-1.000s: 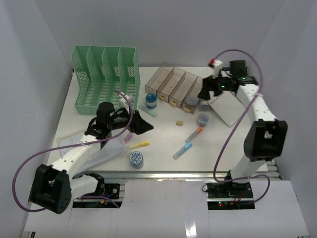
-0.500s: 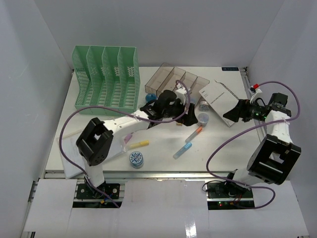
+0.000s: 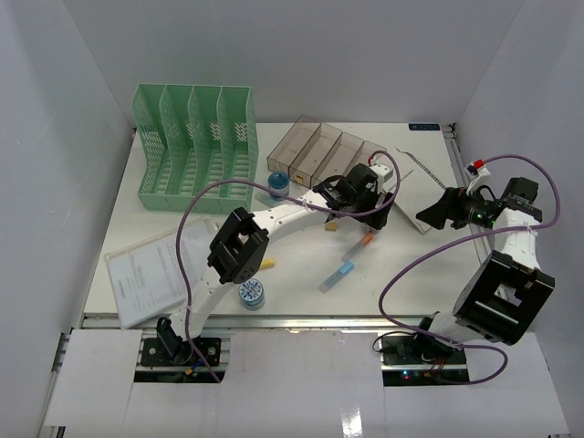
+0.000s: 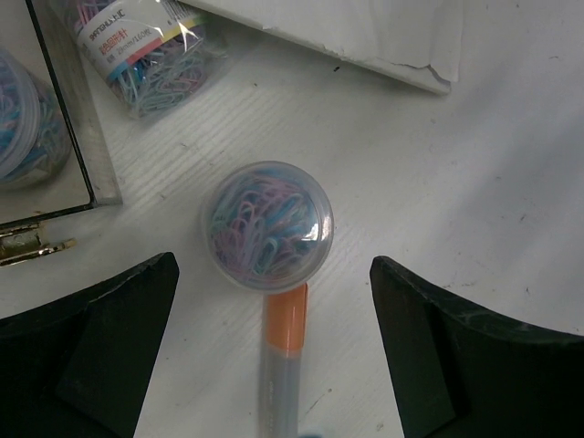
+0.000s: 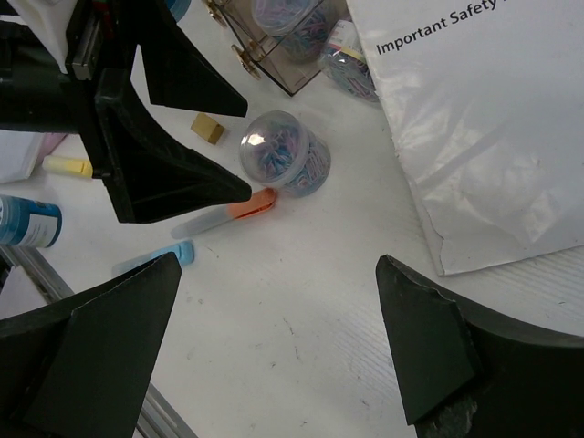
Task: Organize the desk
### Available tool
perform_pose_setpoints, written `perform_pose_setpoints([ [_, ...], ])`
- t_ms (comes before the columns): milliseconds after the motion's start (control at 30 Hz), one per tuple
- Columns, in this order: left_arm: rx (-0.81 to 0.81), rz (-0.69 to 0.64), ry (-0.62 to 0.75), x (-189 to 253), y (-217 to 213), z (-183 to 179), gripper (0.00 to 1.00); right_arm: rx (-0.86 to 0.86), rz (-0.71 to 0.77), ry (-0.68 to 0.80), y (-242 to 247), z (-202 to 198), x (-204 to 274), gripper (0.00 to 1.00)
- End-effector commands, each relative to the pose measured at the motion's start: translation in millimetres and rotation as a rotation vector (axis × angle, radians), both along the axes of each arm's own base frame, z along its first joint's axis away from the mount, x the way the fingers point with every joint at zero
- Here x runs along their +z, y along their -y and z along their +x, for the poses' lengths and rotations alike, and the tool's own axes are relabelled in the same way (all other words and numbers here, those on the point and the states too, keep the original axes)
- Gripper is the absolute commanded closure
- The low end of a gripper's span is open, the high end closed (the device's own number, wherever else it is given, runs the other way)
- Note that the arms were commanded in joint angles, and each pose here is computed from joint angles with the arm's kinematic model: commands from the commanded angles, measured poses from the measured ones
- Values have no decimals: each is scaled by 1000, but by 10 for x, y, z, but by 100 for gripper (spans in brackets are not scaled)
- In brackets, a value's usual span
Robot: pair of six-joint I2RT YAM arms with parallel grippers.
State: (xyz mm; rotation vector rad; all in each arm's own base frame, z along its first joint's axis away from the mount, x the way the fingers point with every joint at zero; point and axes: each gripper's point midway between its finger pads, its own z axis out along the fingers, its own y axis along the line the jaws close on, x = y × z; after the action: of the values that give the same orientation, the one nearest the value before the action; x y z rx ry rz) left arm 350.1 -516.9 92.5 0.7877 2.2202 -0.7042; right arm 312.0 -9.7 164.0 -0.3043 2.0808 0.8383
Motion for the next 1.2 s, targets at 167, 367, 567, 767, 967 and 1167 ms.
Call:
perform_pose_setpoints([
  [167, -14, 21, 47, 116, 126, 44, 2, 29, 19, 45, -49, -34, 97, 6],
  [367, -8, 34, 47, 20, 162, 89, 2, 31, 25, 46, -55, -41, 99, 6],
  [567, 14, 48, 66, -39, 177, 151, 3, 32, 26, 44, -53, -39, 91, 6],
  [767, 25, 52, 61, -106, 184, 176, 15, 34, 32, 41, -59, -40, 89, 7],
  [967, 27, 35, 72, -32, 214, 189, 41, 38, 37, 36, -62, -42, 76, 10],
  [1167, 14, 3, 84, 124, 249, 172, 78, 36, 35, 33, -55, -43, 63, 10],
])
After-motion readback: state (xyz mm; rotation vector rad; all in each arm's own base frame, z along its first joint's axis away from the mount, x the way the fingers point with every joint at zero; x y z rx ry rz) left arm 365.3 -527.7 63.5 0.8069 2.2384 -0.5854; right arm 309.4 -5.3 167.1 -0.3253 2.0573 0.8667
